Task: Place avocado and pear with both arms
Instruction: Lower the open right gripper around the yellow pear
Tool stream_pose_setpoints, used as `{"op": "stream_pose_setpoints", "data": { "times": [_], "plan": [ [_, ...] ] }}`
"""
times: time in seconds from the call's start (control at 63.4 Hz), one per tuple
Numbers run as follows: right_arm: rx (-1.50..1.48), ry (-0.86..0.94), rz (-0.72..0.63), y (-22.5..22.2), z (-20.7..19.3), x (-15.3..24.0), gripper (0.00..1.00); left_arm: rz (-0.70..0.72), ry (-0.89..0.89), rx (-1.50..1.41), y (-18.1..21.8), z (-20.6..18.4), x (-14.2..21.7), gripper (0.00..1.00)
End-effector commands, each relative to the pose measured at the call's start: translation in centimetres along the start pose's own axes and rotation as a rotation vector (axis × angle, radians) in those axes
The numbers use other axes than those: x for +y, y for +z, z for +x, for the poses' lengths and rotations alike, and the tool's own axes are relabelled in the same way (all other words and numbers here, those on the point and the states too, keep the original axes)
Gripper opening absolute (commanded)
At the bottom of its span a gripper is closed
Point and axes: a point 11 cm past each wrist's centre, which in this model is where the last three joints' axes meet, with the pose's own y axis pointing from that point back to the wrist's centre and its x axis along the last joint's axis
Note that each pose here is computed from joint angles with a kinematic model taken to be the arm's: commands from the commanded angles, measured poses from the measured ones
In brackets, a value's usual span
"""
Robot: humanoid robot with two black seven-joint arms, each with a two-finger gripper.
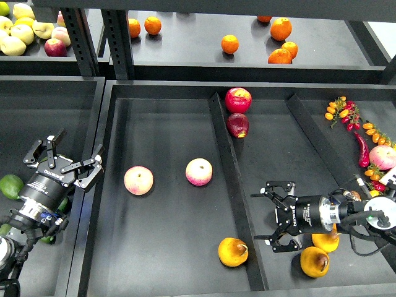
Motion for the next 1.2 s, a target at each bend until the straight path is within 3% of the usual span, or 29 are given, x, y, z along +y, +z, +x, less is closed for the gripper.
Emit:
{"op": "stream_pose_setpoints", "data": {
  "times": [0.0, 1.184],
  "plan": [
    [0.024, 0.009, -0.022, 0.3, -0.1, -0.8, 1.0, -0.002, -0.003, 0.0, 0.0, -0.1, 0.0, 0.99],
    [0.012, 0.076, -0.131, 3.1, 1.4, -4.9, 1.0, 0.003, -0.01, -0.002, -0.1, -0.3, -0.1, 0.99]
  ]
}}
